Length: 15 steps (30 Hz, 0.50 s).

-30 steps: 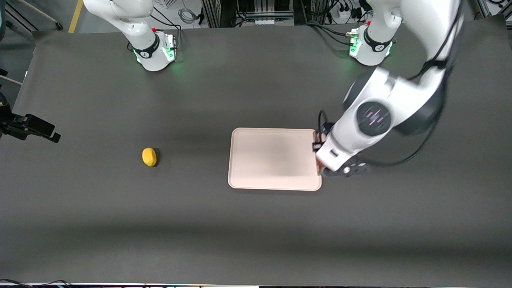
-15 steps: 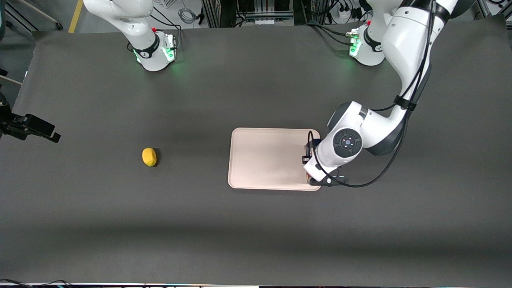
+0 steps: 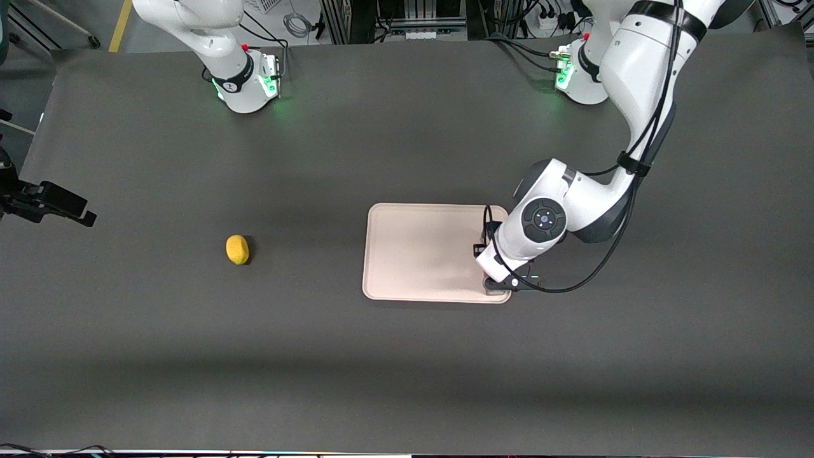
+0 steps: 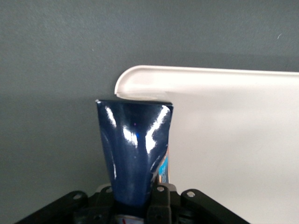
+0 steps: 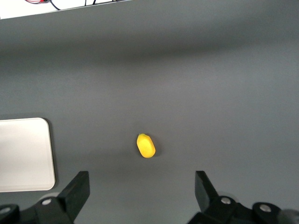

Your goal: Place cookie box on tray

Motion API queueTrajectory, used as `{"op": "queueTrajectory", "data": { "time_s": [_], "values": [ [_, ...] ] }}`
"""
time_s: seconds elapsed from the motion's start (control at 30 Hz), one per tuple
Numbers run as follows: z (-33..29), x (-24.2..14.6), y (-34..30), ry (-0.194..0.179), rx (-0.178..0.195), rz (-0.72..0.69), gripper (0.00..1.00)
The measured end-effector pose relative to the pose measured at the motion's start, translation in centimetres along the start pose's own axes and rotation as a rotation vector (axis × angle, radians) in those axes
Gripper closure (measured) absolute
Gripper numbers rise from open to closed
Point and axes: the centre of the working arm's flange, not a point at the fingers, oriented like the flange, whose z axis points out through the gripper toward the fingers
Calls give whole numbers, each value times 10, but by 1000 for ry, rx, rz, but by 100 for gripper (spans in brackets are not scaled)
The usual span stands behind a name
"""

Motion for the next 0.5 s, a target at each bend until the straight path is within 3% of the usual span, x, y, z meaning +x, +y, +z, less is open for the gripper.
{"op": "queueTrajectory", "data": {
  "time_s": [0.2, 0.3, 0.5],
  "values": [
    [-63, 1, -16, 2, 40, -33, 1],
    [-130, 0, -36, -2, 64, -80, 0],
    [-292, -25, -106, 28, 102, -165, 0]
  ]
}}
